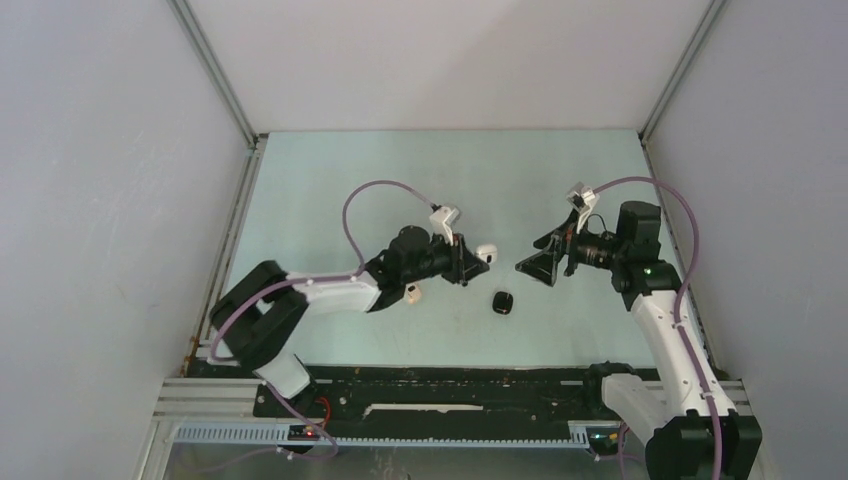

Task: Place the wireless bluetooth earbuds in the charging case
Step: Place the charging case with the earbuds at the center of the board, then pick up the charging case from the center of the board, then pass from the right arm to the left, then pass from the left arm to the right, then pass from the right arm to the left

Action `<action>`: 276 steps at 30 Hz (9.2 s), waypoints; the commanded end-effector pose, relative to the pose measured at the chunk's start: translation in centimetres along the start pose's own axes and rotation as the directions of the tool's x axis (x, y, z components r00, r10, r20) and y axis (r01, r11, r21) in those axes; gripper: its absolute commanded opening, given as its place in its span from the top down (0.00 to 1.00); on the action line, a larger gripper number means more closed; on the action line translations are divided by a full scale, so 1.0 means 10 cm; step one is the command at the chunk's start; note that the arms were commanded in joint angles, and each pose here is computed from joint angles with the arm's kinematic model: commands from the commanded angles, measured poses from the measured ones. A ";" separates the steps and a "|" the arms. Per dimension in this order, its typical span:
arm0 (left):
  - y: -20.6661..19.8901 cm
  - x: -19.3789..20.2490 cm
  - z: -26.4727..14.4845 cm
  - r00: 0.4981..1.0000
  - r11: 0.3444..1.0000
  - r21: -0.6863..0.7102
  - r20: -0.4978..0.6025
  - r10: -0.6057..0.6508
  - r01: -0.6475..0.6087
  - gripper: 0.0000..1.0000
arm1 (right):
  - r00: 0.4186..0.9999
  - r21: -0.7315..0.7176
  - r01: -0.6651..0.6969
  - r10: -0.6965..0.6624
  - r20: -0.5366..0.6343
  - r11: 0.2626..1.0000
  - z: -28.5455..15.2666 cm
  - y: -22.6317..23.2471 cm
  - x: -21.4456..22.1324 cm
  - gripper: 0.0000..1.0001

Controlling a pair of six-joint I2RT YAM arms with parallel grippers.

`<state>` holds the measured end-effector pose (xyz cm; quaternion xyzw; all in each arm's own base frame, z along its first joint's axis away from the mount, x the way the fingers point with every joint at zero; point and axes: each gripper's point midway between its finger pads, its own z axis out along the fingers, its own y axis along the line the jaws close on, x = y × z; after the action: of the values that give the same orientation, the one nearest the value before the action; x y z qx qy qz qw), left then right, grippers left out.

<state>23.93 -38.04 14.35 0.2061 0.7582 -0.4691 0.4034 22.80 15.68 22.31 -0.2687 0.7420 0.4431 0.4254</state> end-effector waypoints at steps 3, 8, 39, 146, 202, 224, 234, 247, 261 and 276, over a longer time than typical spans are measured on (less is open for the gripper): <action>0.27 0.03 0.52 0.912 0.920 -0.030 -0.121 -0.392 0.391 1.00 | 0.991 0.146 0.118 -0.127 0.048 0.982 -0.08 -0.16 -0.23 0.00; 0.39 0.17 0.76 0.872 0.887 -0.055 -0.169 -0.460 0.458 0.99 | 0.984 0.174 0.162 -0.172 0.041 0.971 -0.13 -0.16 -0.23 0.00; 0.66 0.13 -0.13 0.964 0.910 -0.395 -0.169 -0.204 0.123 0.36 | 0.984 0.209 0.175 -0.178 -0.003 0.962 -0.13 -0.33 -0.13 0.00; -1.26 0.55 -1.02 0.305 0.306 0.089 -0.019 0.952 -0.948 0.49 | 0.811 -0.721 -0.112 -0.356 -0.464 0.684 0.25 1.25 1.14 0.75; -0.86 0.48 -1.04 0.855 0.854 0.133 0.226 0.467 -0.502 1.00 | 0.744 -0.463 0.534 -0.654 -0.140 0.707 0.36 1.04 0.57 0.49; -0.81 0.29 -1.02 0.826 0.839 0.094 0.263 0.498 -0.535 0.95 | 0.774 -0.563 0.353 -0.572 -0.273 0.747 0.65 1.21 0.72 0.68; -1.00 0.29 -0.92 0.837 0.830 0.172 0.259 0.482 -0.531 0.39 | 0.825 -0.540 0.357 -0.529 -0.201 0.762 0.45 1.20 0.50 0.87; -1.04 0.34 -0.85 0.832 0.822 0.214 0.325 0.449 -0.527 0.52 | 0.840 -0.564 0.338 -0.512 -0.180 0.753 0.38 1.19 0.62 0.86; -1.03 0.27 -0.80 0.822 0.817 0.217 0.358 0.443 -0.534 0.66 | 0.830 -0.572 0.316 -0.513 -0.219 0.757 0.43 1.14 0.74 0.82; -0.94 0.27 -0.76 0.841 0.843 0.201 0.345 0.416 -0.499 0.61 | 0.829 -0.552 0.334 -0.517 -0.213 0.764 0.43 1.12 0.69 0.81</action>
<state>12.08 -36.20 18.11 0.3862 0.5501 -0.4810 0.5630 12.47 24.27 19.35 -0.6064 0.5955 0.4444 0.2831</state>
